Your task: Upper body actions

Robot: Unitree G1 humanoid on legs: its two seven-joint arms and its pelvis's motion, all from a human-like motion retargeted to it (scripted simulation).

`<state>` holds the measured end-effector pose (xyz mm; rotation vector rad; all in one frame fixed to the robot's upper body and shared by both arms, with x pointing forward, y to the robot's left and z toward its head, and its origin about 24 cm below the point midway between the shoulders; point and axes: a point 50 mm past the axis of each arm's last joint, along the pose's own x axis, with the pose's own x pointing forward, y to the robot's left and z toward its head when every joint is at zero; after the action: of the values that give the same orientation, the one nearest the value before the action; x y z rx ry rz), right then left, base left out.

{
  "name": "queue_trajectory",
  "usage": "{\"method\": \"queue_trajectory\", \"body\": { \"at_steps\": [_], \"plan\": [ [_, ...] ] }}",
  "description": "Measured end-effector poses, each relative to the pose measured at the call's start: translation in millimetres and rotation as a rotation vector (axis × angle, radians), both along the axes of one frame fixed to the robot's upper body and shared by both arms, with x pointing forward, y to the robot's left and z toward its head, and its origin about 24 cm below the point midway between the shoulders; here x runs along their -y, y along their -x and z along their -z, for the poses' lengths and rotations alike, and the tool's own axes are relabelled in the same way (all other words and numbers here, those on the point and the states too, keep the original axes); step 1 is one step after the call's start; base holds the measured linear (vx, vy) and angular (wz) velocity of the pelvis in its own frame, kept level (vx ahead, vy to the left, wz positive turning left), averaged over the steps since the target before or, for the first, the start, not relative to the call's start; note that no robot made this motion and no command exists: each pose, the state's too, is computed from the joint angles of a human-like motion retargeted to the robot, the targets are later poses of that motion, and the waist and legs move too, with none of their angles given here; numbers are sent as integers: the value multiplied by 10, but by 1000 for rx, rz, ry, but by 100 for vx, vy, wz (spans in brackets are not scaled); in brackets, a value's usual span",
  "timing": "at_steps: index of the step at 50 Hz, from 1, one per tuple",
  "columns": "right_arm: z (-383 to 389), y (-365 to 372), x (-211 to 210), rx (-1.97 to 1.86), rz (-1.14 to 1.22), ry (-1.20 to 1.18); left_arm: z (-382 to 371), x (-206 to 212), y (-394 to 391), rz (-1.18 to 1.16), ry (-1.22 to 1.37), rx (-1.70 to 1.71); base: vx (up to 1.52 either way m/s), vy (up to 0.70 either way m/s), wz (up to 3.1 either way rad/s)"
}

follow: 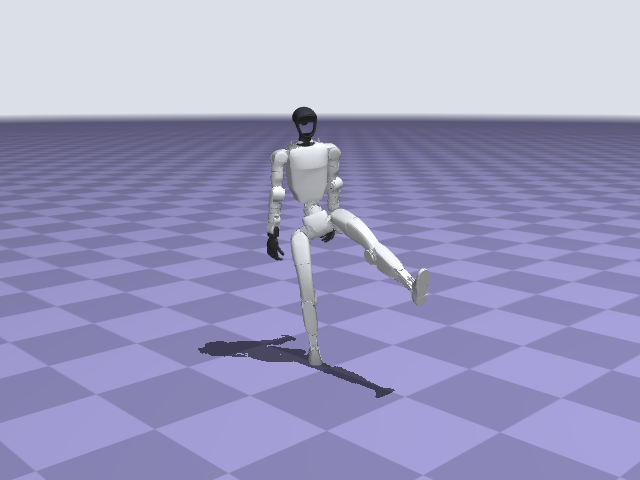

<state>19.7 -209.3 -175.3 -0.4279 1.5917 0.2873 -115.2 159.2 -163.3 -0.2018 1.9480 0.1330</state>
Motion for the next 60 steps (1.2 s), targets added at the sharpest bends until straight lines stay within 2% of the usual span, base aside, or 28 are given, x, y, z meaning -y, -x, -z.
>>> {"method": "queue_trajectory", "body": {
  "at_steps": [16,27,38,48,54,60],
  "plan": [
    [-69,742,82,-214,117,33,93,-210,-361,17,-55,144,10,2,122],
    [-60,602,123,-161,243,38,160,-409,-1212,216,-62,417,14,-14,78],
    [0,-10,4,14,115,-42,126,-360,-638,130,-39,238,37,-2,-40],
    [0,130,7,-30,33,-44,-20,-306,-62,33,-60,-17,54,12,15],
    [-20,285,19,-102,115,-50,-3,-408,-244,-18,-75,-1,24,-13,81],
    [-45,264,214,-28,154,39,90,-624,-987,147,-71,213,-10,-3,100]
  ]
}}
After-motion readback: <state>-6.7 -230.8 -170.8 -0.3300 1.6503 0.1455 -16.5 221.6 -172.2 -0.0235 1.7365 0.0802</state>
